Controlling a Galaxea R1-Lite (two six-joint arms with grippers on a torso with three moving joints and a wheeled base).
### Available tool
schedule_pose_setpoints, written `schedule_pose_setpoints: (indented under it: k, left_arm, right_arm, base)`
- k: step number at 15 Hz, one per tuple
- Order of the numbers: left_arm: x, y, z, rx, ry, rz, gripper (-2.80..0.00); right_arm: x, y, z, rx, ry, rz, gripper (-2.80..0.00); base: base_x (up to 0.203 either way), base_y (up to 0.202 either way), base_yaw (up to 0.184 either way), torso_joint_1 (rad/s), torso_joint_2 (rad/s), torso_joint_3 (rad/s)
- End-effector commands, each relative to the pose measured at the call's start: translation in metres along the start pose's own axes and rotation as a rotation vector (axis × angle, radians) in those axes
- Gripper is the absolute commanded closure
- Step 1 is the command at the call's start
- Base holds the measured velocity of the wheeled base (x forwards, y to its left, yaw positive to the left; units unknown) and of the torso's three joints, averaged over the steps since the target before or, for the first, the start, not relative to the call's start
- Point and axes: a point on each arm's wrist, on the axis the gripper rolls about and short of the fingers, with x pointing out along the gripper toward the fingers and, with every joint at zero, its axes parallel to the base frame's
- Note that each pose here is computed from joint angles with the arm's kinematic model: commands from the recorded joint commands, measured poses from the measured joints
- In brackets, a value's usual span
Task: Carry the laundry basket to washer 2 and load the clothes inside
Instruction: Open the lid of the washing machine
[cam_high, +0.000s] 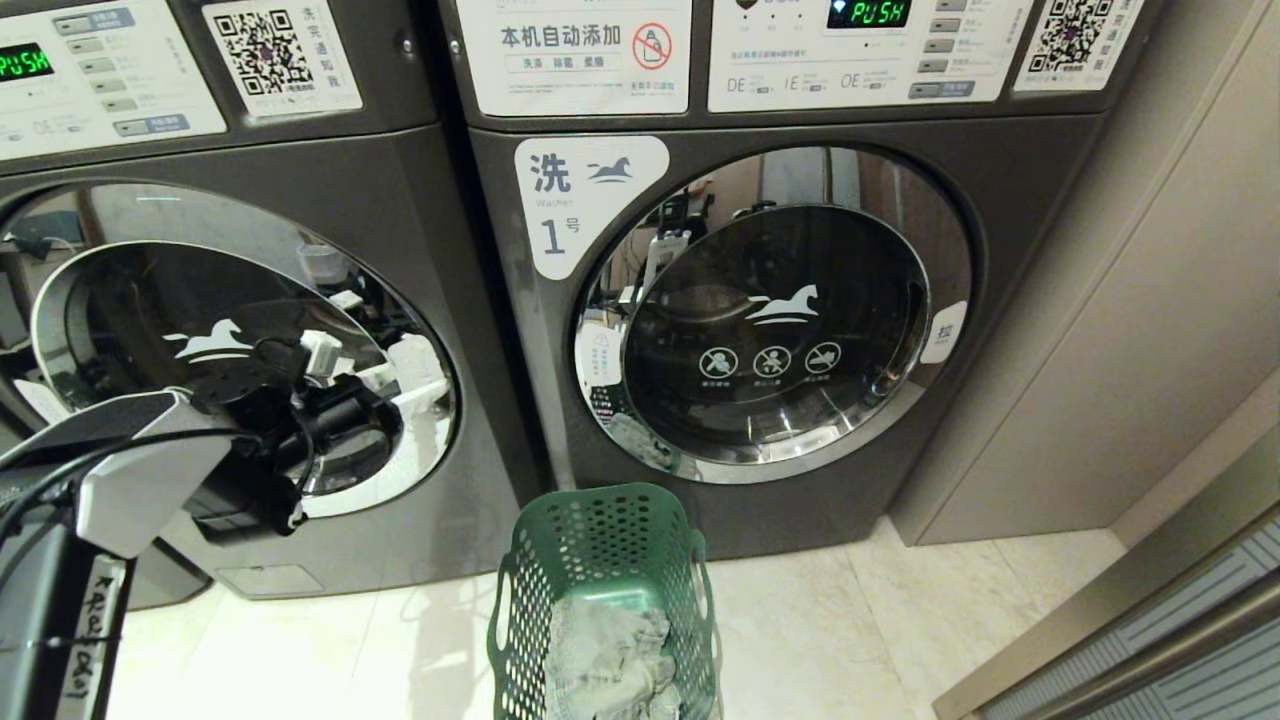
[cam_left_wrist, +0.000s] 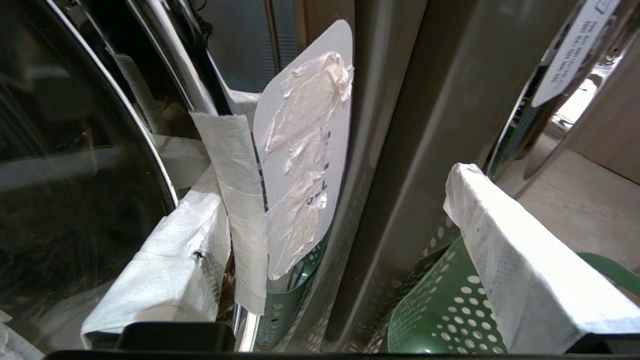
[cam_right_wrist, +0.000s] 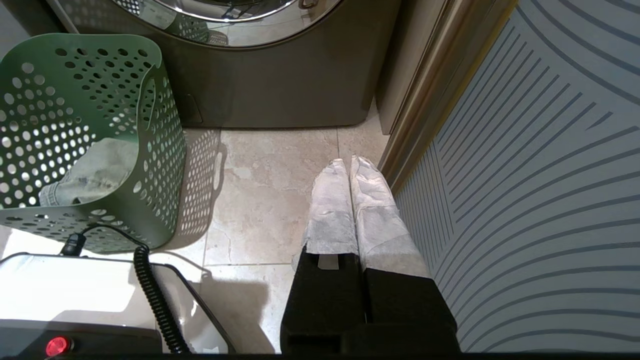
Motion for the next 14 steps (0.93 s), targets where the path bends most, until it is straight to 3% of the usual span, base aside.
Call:
schedule_pose_setpoints:
  k: [1, 3, 11, 14]
  left_arm:
    - [0.0, -0.002, -0.001, -0.002, 0.007, -0.077, -2.8]
    - [0.004, -0.007, -0.001, 0.0, 0.01, -0.152, -2.8]
    - [0.002, -0.022, -0.002, 0.022, 0.003, -0.23, -2.8]
    - [-0.004, -0.028, -0.005, 0.015, 0.006, -0.223, -2.8]
  right_arm:
    - [0.0, 0.0, 0.0, -0.001, 0.003, 0.001, 0.0]
    - [0.0, 0.0, 0.0, -0.001, 0.003, 0.001, 0.0]
    - [0.0, 0.0, 0.0, -0.001, 0.003, 0.001, 0.0]
    - [0.0, 0.0, 0.0, -0.001, 0.003, 0.001, 0.0]
  base:
    - [0.0, 0.0, 0.0, 0.0, 0.0, 0.0]
    - [0.0, 0.0, 0.0, 0.0, 0.0, 0.0]
    - [0.0, 0.0, 0.0, 0.0, 0.0, 0.0]
    - [0.0, 0.0, 0.0, 0.0, 0.0, 0.0]
